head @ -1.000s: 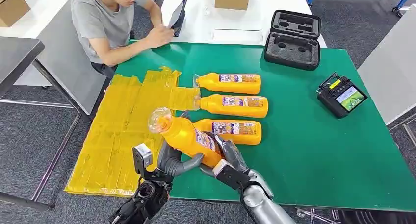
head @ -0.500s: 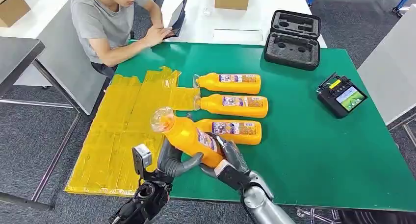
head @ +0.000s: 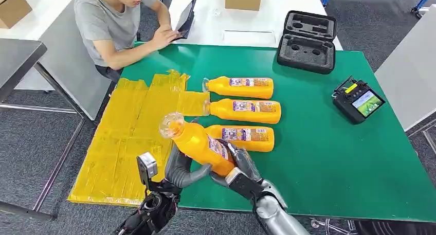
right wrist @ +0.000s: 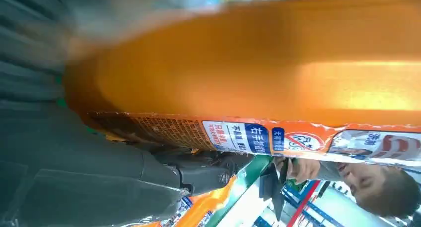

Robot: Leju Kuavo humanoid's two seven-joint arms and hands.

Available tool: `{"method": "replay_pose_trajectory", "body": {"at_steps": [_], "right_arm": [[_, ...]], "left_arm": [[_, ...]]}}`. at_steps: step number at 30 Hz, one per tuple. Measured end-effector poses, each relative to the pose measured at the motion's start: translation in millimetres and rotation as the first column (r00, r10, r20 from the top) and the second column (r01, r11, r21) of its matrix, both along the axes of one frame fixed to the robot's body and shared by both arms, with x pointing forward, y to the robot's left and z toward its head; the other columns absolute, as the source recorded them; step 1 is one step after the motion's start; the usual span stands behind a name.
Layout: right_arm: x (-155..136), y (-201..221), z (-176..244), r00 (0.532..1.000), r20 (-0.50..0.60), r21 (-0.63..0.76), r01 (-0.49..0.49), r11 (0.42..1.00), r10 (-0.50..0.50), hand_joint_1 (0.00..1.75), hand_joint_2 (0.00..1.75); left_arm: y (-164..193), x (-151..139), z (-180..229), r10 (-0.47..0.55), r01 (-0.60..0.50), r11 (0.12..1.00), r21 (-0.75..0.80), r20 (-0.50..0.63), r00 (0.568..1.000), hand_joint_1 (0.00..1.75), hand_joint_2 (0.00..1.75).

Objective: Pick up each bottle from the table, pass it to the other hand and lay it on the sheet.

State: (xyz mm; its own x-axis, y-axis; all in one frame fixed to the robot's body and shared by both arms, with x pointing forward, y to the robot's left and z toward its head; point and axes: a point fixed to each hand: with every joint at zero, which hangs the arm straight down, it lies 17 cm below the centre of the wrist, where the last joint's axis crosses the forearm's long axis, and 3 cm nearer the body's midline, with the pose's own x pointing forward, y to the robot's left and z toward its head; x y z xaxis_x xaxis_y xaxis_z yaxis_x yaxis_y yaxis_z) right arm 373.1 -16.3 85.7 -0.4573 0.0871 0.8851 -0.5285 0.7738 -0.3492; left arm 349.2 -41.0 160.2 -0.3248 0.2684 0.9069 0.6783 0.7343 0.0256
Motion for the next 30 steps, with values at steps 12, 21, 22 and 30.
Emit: {"method": "replay_pose_trajectory", "body": {"at_steps": [12, 21, 22, 30], "right_arm": [[0.2, 0.2, -0.3, 1.0, -0.001, -0.001, -0.003, 1.0, 0.003, 1.75, 1.75], [1.2, 0.5, -0.5, 1.0, -0.001, -0.006, -0.007, 1.0, 0.007, 1.75, 1.75], [1.1, 0.6, -0.8, 1.0, -0.001, -0.007, -0.007, 1.0, 0.007, 1.75, 1.75], [0.7, 1.4, -0.9, 1.0, 0.0, -0.008, -0.009, 1.0, 0.009, 1.75, 1.75]], "left_arm": [[-2.0, -2.9, 3.5, -0.017, 0.017, 1.0, -0.003, 0.009, 1.0, 0.0, 1.75], [-1.0, -1.4, 3.4, -0.005, 0.005, 1.0, 0.002, 0.014, 1.0, 1.68, 1.75], [-0.7, -1.0, 3.2, -0.002, 0.002, 1.0, 0.003, 0.014, 1.0, 1.68, 1.75], [0.6, 0.3, 3.6, 0.004, -0.004, 1.0, -0.001, 0.012, 1.0, 1.71, 1.75]]}}
